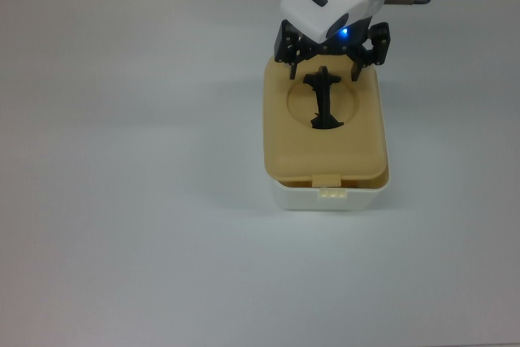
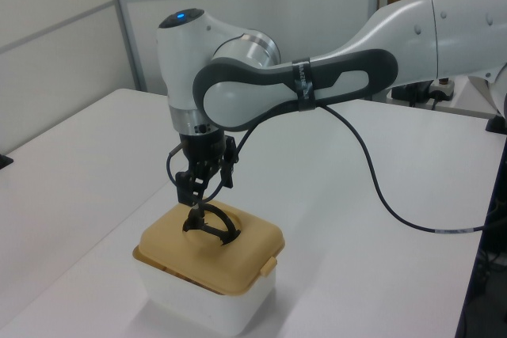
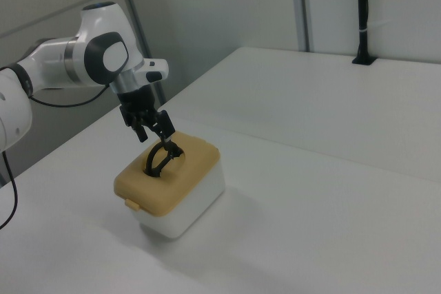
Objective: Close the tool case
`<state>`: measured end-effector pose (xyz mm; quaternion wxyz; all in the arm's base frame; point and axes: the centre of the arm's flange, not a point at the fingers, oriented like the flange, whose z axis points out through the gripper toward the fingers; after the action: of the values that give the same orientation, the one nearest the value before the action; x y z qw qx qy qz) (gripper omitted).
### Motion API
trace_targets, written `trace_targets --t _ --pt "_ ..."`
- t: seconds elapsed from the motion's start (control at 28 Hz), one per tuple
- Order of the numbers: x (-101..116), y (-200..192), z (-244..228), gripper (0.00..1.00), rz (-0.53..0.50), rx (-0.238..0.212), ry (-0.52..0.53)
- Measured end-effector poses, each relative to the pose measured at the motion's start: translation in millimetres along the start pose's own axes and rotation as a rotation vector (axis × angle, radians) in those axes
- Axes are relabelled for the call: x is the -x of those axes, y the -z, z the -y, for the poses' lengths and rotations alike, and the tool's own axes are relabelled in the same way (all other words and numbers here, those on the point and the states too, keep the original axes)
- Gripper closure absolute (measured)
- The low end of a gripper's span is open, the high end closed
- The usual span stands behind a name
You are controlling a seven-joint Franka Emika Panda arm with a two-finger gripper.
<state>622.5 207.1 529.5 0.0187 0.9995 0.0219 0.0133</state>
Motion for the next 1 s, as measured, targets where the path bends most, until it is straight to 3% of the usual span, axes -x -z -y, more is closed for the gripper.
trace_targets --t 0.43,1.0 --pt "9.6 33.3 -59.6 0.0 0.032 0.033 0.033" --pt "17.0 56.2 -164.1 0.0 0.054 0.082 -0.038"
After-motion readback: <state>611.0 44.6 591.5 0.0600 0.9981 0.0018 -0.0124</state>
